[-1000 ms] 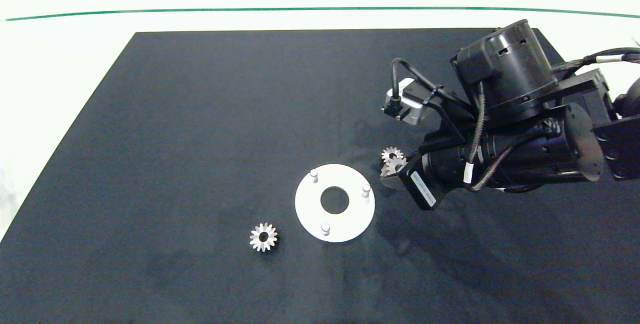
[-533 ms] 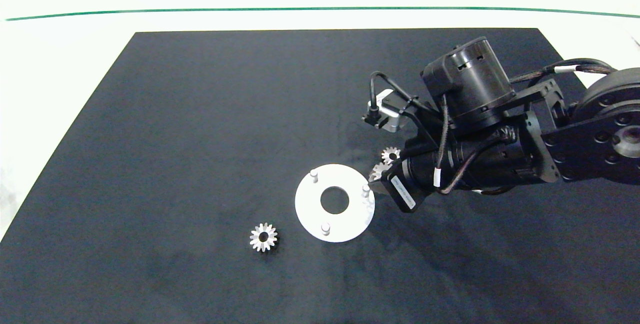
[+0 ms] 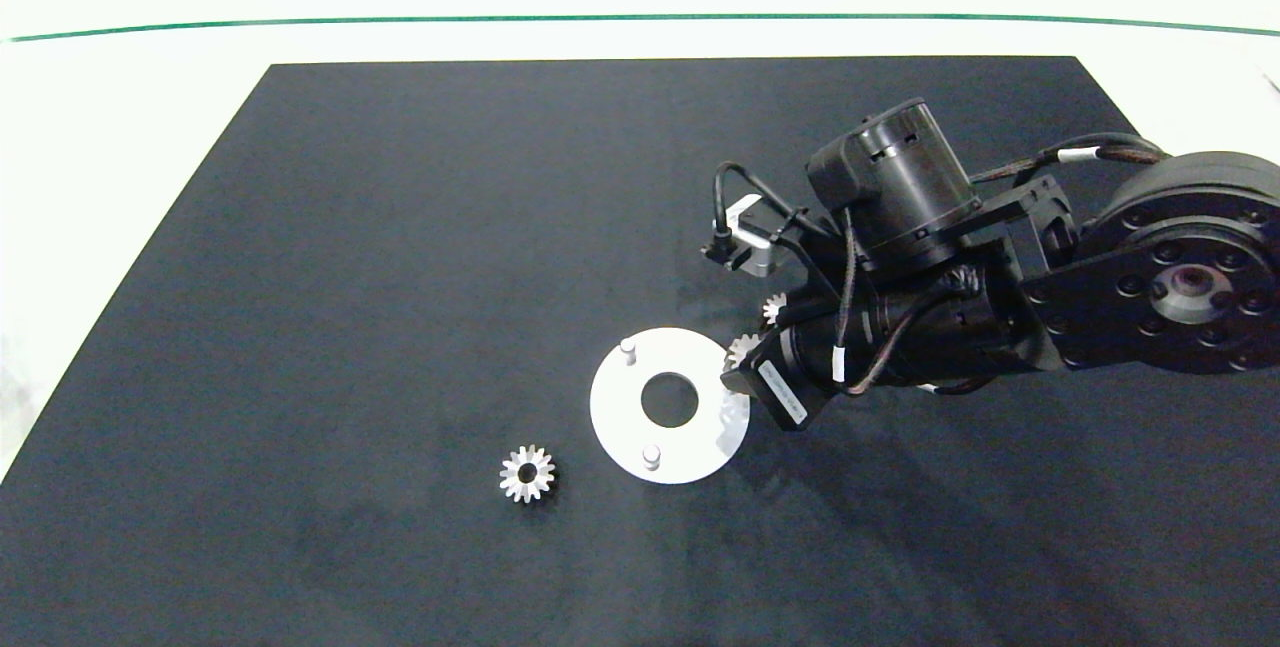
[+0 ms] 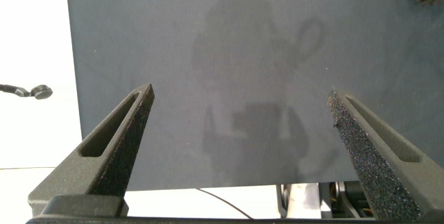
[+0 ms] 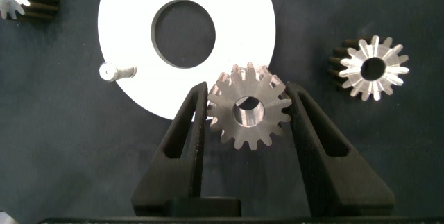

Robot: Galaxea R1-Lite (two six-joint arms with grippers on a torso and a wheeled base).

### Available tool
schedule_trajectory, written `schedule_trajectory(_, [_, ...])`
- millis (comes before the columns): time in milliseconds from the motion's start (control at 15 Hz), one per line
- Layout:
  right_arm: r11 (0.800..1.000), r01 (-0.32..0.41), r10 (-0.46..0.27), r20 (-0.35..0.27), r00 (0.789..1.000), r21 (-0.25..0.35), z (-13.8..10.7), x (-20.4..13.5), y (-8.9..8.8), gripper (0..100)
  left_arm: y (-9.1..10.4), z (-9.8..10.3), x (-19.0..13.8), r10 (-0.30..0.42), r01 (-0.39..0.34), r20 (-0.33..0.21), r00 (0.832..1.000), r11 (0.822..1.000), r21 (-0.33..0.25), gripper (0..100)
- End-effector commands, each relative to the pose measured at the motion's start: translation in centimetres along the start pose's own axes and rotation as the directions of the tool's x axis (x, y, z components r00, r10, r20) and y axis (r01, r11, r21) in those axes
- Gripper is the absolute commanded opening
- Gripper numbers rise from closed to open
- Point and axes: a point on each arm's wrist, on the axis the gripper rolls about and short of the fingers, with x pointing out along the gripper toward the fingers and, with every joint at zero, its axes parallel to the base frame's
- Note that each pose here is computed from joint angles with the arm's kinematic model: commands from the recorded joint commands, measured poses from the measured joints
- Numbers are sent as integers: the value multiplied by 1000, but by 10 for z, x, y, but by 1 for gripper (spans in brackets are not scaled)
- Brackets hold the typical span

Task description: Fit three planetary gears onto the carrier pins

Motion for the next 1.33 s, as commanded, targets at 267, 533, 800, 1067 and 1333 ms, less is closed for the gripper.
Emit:
schedule_trajectory(267, [1000,-1,1,-4,1000,-2,3,7,1,22,0,-1,-2,3,-3,7,1000,1000,2,100])
schedule_trajectory(533, [1000,-1,1,-10,1000,-2,1,7,1,22,0,-1,-2,4,-4,10,1000,1000,2,100])
schedule_trajectory(800, [1000,1,-1,-15,1000,-3,0,8,1,22,0,-1,-2,4,-4,10,1000,1000,2,100])
schedule_trajectory(1067, [1000,2,-2,-19,1000,-2,0,9,1,22,0,-1,-3,4,-4,12,1000,1000,2,100])
schedule_trajectory(1333, [1000,0,0,-23,1000,-3,-1,11,1,22,-1,-2,-4,5,-5,16,1000,1000,2,100])
